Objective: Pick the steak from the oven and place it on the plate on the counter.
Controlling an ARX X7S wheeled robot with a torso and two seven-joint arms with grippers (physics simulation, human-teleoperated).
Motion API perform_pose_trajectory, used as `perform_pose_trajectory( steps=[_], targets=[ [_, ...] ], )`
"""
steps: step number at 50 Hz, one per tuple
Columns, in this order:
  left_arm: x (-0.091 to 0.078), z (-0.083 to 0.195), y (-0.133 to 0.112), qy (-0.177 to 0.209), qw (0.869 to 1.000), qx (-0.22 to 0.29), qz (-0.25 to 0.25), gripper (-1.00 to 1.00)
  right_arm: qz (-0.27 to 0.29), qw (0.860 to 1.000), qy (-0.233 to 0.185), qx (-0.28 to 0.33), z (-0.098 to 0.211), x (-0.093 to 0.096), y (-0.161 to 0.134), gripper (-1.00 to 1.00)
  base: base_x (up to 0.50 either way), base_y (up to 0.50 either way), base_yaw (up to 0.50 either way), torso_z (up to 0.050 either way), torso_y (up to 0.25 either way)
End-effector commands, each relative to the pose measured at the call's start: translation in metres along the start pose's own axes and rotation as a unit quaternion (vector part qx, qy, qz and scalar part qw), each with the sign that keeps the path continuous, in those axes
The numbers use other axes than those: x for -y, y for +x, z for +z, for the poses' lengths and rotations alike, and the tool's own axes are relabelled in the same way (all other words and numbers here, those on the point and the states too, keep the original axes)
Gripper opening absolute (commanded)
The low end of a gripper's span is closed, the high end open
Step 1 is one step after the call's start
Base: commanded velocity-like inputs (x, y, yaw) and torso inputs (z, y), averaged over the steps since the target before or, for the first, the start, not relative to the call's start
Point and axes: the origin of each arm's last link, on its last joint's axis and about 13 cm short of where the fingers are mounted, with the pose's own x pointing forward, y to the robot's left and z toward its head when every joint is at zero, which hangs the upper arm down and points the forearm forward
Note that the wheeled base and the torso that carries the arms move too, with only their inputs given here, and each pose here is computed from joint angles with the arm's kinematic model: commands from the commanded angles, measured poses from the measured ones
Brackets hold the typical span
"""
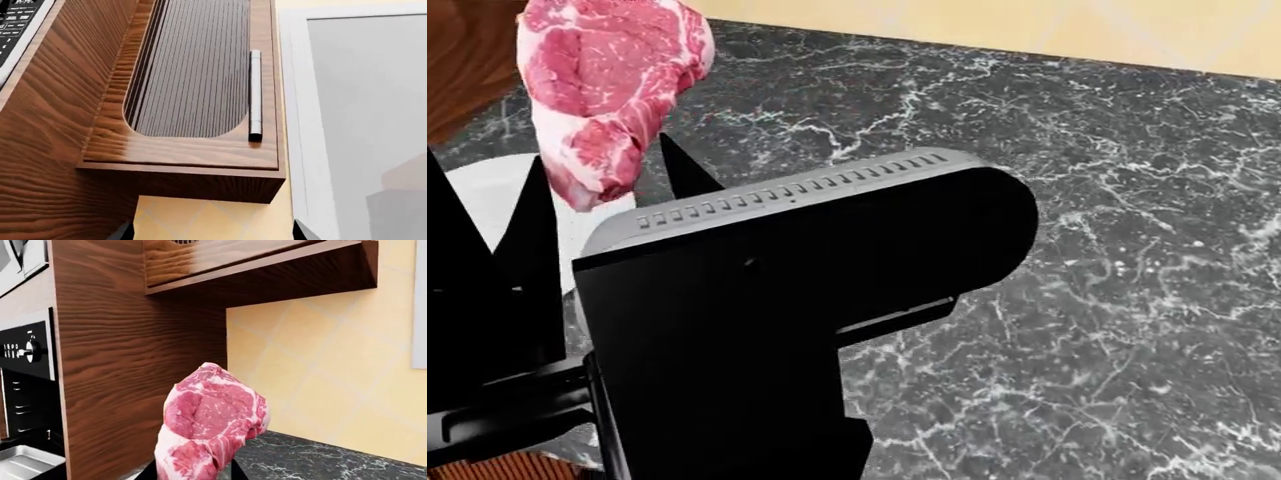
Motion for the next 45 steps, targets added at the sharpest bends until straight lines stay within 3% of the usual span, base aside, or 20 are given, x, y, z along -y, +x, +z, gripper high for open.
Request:
perform_pose_trajectory(
  steps=[1, 21, 22, 45],
  targets=[
    [0.0004, 0.0006, 0.0004, 0.000, 1.000, 0.001, -0.002, 1.00, 0.001, 1.000, -0.003, 0.013, 0.0034, 0.0007, 0.0007, -1.00, 0.00, 0.00, 0.50, 0.000, 0.000],
    [0.0009, -0.0002, -0.0002, 0.000, 1.000, 0.000, -0.002, 1.00, 0.000, 1.000, 0.002, 0.014, 0.0013, 0.0010, 0.0008, -1.00, 0.00, 0.00, 0.50, 0.001, 0.000],
    [0.0010, -0.0003, -0.0003, -0.001, 1.000, -0.001, -0.002, 1.00, 0.006, 1.000, -0.013, 0.013, 0.0004, 0.0009, 0.0004, -1.00, 0.00, 0.00, 0.00, 0.000, 0.000],
    [0.0017, -0.0014, -0.0016, -0.003, 1.000, -0.003, -0.004, 1.00, 0.002, 1.000, 0.002, 0.022, 0.0019, 0.0005, -0.0004, -1.00, 0.00, 0.00, 0.00, 0.000, 0.001]
  ],
)
